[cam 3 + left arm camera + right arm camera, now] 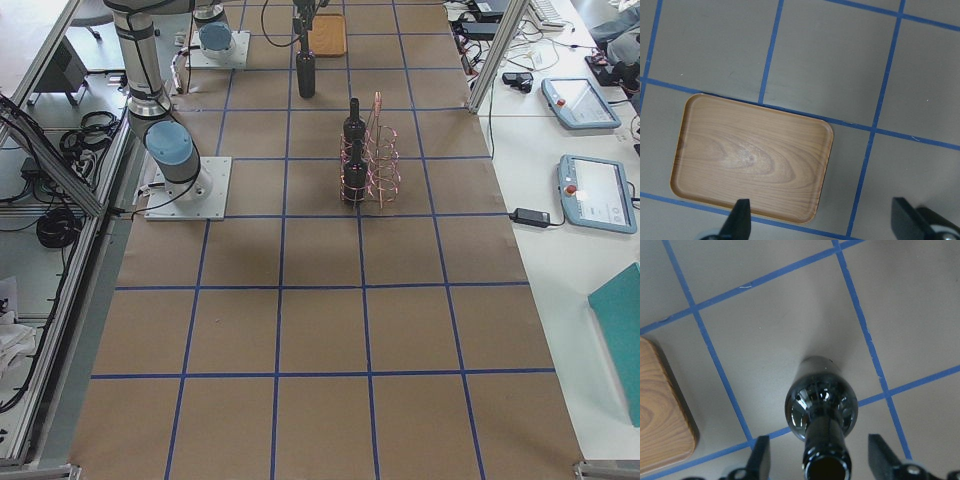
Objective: Take wine from basket and place on tray
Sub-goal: 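Stand the bottle upright on the table, open the right gripper, rise, then lower the left gripper over the bottle while the right arm returns above the rack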
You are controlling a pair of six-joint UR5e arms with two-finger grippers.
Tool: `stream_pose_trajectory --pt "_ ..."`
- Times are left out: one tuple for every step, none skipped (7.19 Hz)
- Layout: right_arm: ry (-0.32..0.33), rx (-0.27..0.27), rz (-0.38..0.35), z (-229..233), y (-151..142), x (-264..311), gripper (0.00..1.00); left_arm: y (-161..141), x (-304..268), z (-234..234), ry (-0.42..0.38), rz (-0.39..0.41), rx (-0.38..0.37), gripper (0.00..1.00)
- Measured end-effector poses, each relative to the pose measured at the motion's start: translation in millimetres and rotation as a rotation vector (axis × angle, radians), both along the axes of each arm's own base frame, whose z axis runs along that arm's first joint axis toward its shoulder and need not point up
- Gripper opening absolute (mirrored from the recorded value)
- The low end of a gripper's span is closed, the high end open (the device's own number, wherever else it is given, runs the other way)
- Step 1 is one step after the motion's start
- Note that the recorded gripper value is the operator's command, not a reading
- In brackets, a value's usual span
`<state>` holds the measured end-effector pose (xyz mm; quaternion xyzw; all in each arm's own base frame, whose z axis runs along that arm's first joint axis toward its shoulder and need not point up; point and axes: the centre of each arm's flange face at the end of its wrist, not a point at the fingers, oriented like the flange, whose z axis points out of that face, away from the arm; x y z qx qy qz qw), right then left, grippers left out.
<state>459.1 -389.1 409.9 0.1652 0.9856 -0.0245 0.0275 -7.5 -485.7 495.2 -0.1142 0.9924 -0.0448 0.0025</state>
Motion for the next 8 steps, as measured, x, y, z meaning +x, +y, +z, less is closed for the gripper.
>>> stream_pose_trajectory --pt "-0.013 -0.034 0.038 21.1 -20.4 -19.4 1.00 2.3 -0.7 1.1 -0.002 -0.003 0.004 1.00" --pt "-0.011 -0.054 0.080 44.0 -43.7 -55.1 1.00 6.3 -2.1 3.8 -0.007 -0.002 0.009 1.00" --pt "0.013 -0.046 0.144 63.3 -60.7 -100.5 1.00 6.3 -3.2 2.6 -0.004 -0.003 0.014 1.00" --pt "0.039 -0.028 0.237 81.7 -69.1 -147.5 1.00 3.5 -7.3 -2.5 0.012 -0.015 0.025 1.00" --pt "0.057 -0.025 0.332 100.8 -74.2 -194.9 1.00 4.3 -24.5 -5.5 0.039 -0.042 0.036 1.00" --pt "0.065 -0.028 0.373 112.3 -81.8 -237.0 1.00 9.4 -56.0 -5.8 0.060 -0.077 0.046 1.00" --pt "0.069 -0.029 0.380 116.8 -89.7 -269.9 1.00 15.8 -95.0 -7.3 0.071 -0.124 0.054 1.00" --pt "0.075 -0.032 0.388 118.8 -94.7 -288.8 1.00 24.2 -133.8 -11.3 0.076 -0.188 0.069 1.00"
